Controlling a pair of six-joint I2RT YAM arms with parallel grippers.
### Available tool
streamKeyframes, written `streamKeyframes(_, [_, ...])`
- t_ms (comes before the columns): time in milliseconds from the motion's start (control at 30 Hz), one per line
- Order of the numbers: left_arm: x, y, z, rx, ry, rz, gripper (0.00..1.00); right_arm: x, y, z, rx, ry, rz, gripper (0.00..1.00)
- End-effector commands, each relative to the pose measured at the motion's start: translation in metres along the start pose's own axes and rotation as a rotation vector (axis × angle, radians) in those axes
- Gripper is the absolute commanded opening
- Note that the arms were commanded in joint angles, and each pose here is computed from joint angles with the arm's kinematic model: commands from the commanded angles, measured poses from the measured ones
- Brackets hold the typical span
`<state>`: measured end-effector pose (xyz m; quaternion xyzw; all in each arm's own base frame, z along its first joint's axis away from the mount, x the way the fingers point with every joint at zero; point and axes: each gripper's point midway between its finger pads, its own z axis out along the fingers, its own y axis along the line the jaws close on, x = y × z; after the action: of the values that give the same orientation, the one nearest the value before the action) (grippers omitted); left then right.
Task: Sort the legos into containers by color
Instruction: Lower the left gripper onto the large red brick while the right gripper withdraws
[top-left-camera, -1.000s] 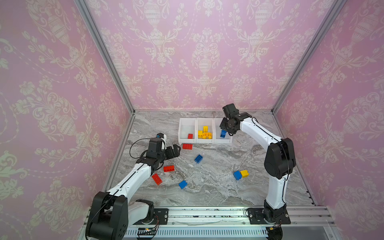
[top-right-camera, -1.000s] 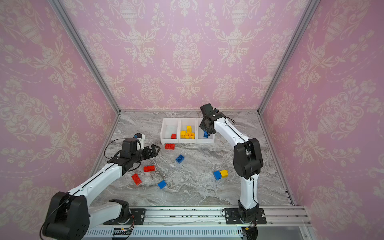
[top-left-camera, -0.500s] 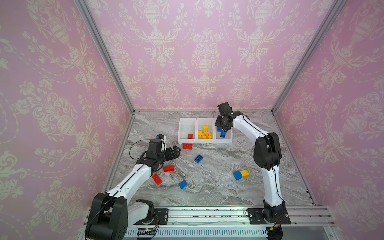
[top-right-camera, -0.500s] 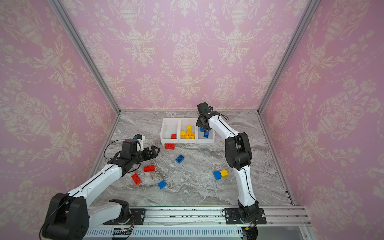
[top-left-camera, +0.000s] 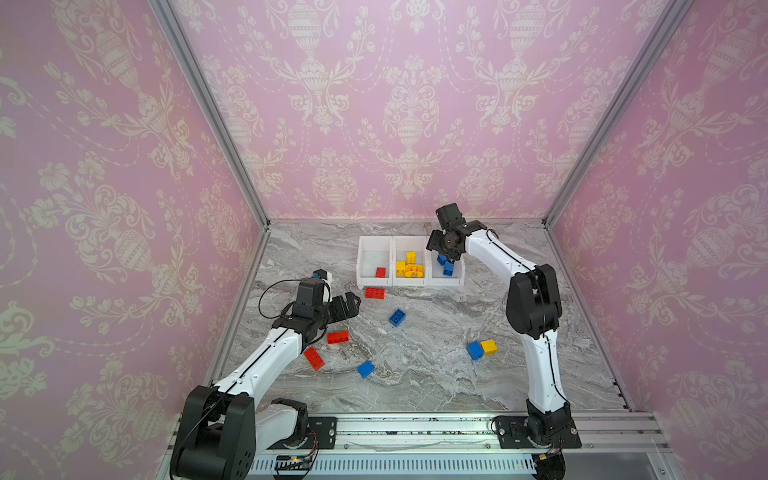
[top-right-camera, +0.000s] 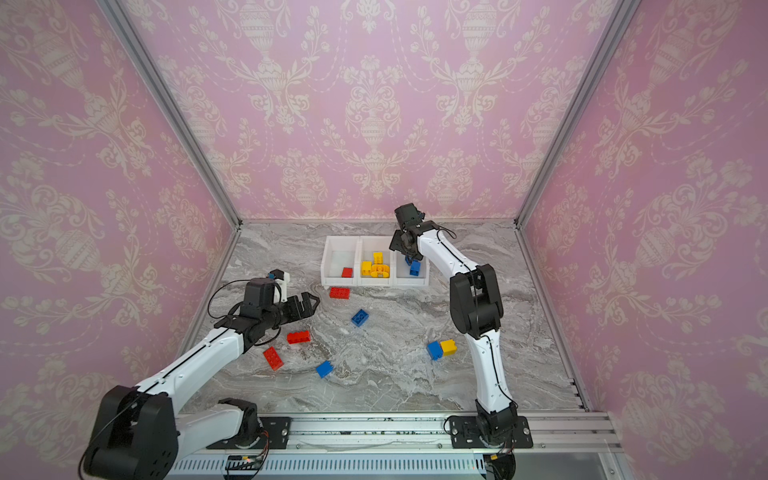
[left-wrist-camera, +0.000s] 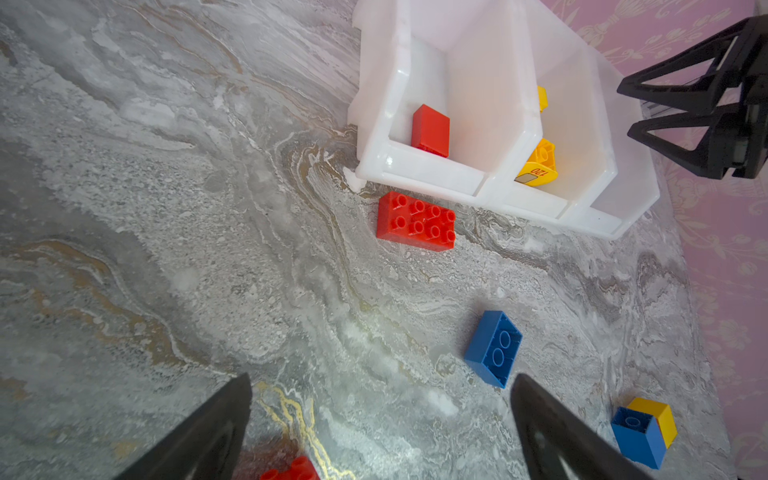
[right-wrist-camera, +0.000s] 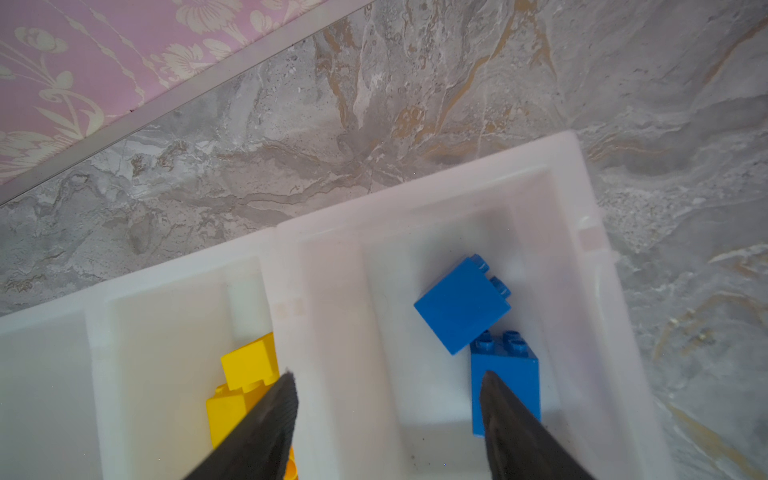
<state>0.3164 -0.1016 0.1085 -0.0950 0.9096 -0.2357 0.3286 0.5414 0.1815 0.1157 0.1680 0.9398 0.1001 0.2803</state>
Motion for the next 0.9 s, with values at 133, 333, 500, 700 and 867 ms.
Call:
streamKeyframes(133, [-0.004,0.000,-0.003,-0.070,0.010,0.041,0.99,-0.010,0.014,-0.042,-0.073,-0.043,-0.038,0.77])
streamKeyframes(333, [-0.006,-0.016,0.009,-0.110,0.059,0.146,0.99,0.000,0.018,-0.070,-0.127,-0.039,-0.054,0.85])
streamKeyframes(500, [-0.004,-0.021,0.029,-0.154,0.105,0.205,0.99,0.018,0.018,-0.097,-0.197,-0.015,-0.072,0.89])
streamKeyframes(700, [-0.003,-0.032,0.057,-0.194,0.159,0.281,0.99,0.050,0.014,-0.128,-0.312,0.021,-0.124,1.00])
streamKeyframes(867, [-0.001,-0.041,0.081,-0.215,0.200,0.319,0.99,0.074,-0.001,-0.148,-0.350,0.047,-0.135,1.00])
